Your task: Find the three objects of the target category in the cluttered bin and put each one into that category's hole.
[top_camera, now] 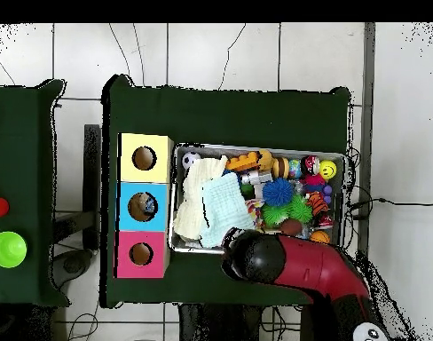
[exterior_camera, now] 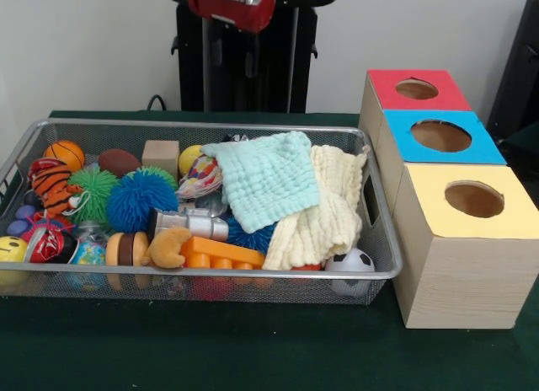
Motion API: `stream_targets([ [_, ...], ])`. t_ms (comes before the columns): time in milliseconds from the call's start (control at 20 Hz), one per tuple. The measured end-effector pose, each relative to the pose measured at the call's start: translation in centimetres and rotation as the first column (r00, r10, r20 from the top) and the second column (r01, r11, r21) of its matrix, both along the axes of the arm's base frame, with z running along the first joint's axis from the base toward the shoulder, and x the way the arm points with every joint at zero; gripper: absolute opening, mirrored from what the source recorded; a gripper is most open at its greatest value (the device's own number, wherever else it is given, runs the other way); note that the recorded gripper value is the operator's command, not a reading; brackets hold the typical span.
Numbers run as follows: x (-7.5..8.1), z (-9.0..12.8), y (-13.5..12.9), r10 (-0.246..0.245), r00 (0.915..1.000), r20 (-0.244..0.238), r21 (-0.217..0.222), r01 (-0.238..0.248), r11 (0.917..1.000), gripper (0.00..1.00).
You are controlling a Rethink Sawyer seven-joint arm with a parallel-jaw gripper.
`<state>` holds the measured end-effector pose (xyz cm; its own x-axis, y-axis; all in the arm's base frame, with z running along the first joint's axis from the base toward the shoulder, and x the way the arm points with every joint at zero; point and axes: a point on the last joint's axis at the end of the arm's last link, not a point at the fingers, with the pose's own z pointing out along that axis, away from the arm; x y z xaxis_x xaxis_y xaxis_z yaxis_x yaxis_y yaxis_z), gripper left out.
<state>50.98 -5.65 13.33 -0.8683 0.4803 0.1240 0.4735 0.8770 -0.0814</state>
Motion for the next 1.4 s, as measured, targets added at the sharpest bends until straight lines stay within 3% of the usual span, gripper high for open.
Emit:
stream_targets([
  [350,0.3,-3.5,-2.3,0.015,0.9992,0.037,-0.015,-0.014,0.9998,1.00],
  [800,-1.3,-10.0,-5.8,0.090,0.9952,0.040,-0.034,-0.088,0.9955,1.00],
  [1200,-3.2,-14.0,-10.1,0.077,0.9970,0.008,-0.021,-0.077,0.9968,1.00],
  [1400,-2.3,-14.1,-12.4,0.055,0.9977,0.040,-0.015,-0.054,0.9984,1.00],
])
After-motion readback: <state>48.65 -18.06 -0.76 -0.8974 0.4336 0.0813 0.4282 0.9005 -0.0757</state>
